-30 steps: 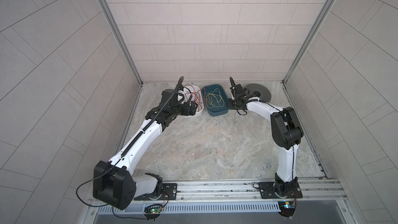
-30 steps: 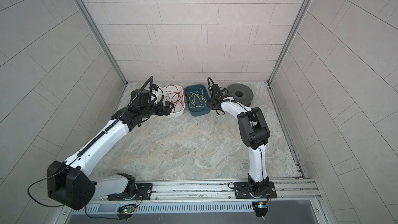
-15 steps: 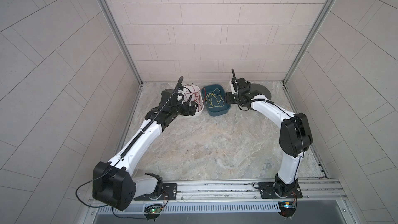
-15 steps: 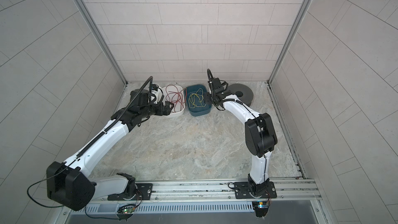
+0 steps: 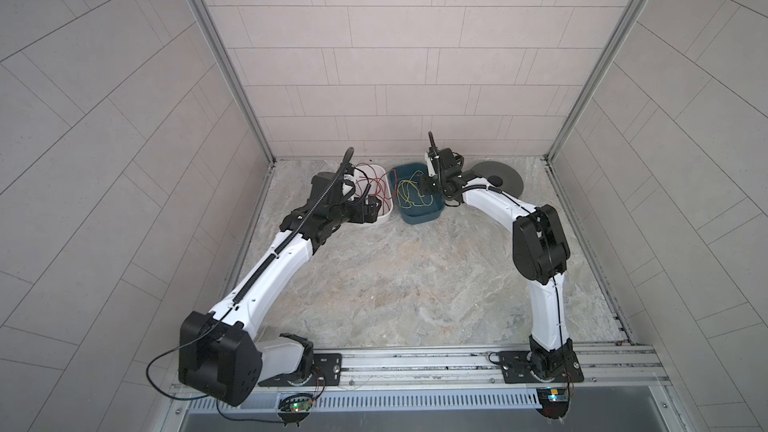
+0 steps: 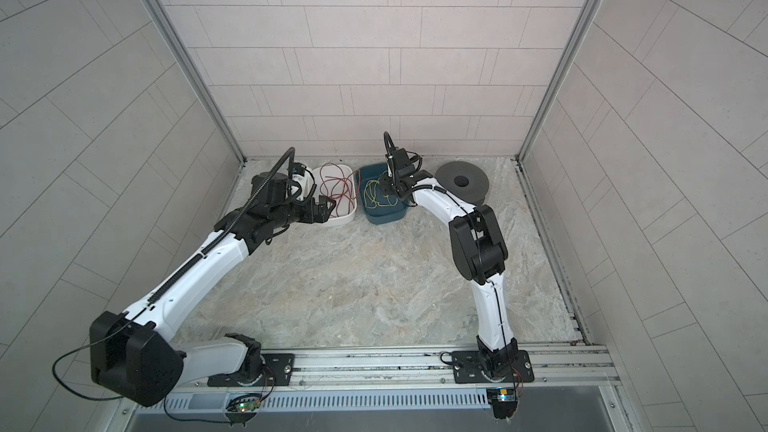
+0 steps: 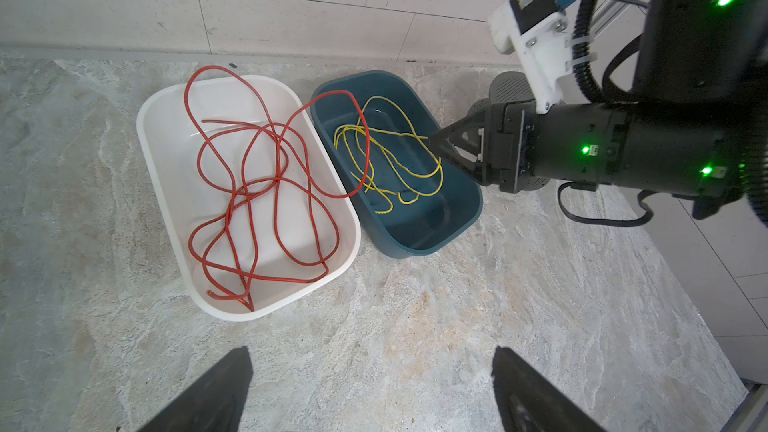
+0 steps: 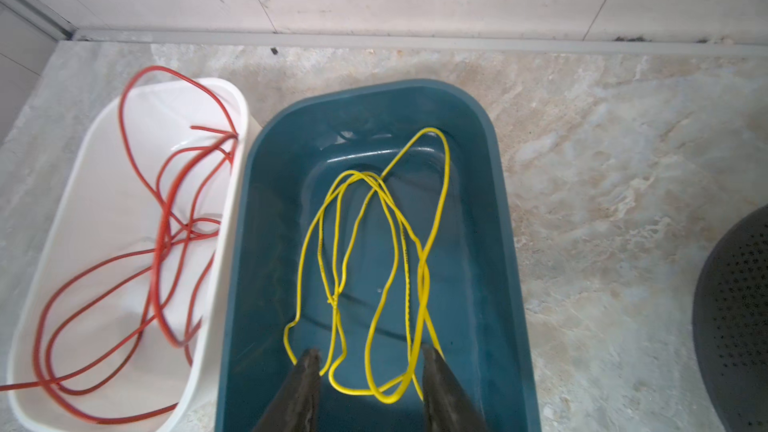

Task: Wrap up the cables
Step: 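Lower the right gripper into the teal tub and grasp the yellow cable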

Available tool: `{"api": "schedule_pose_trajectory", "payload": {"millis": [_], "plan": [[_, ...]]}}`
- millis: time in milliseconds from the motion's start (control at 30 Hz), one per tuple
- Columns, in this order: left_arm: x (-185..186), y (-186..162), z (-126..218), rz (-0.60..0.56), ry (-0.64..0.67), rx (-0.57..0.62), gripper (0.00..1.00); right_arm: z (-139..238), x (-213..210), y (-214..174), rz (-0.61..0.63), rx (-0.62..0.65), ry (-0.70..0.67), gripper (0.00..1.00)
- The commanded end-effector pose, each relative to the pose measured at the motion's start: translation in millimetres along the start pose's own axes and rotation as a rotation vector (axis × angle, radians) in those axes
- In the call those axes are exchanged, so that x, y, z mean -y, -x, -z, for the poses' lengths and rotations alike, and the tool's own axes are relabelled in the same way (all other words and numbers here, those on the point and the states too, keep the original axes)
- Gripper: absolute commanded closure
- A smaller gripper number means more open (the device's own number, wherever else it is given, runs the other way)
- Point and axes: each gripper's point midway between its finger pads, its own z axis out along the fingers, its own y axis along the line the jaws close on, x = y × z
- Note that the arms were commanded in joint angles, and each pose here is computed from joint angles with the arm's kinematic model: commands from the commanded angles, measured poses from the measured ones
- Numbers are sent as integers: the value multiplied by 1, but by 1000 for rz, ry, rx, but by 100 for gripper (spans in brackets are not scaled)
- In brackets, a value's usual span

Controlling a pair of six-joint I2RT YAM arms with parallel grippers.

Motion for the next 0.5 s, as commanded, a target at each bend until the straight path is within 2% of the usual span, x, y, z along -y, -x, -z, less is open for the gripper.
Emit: {"api": "schedule_pose_trajectory", "payload": {"millis": [0,133,467], "plan": [[4,4,5,-15,-7,25,4,-2,7,-2,-16,-12,-42,61],[4,4,5,-13,-9,25,4,-5,11,-8,-16,-22,-56,62],[3,5,5,-15,-1,30,4,-14,9,-15,-50,-41,-37,76]]}}
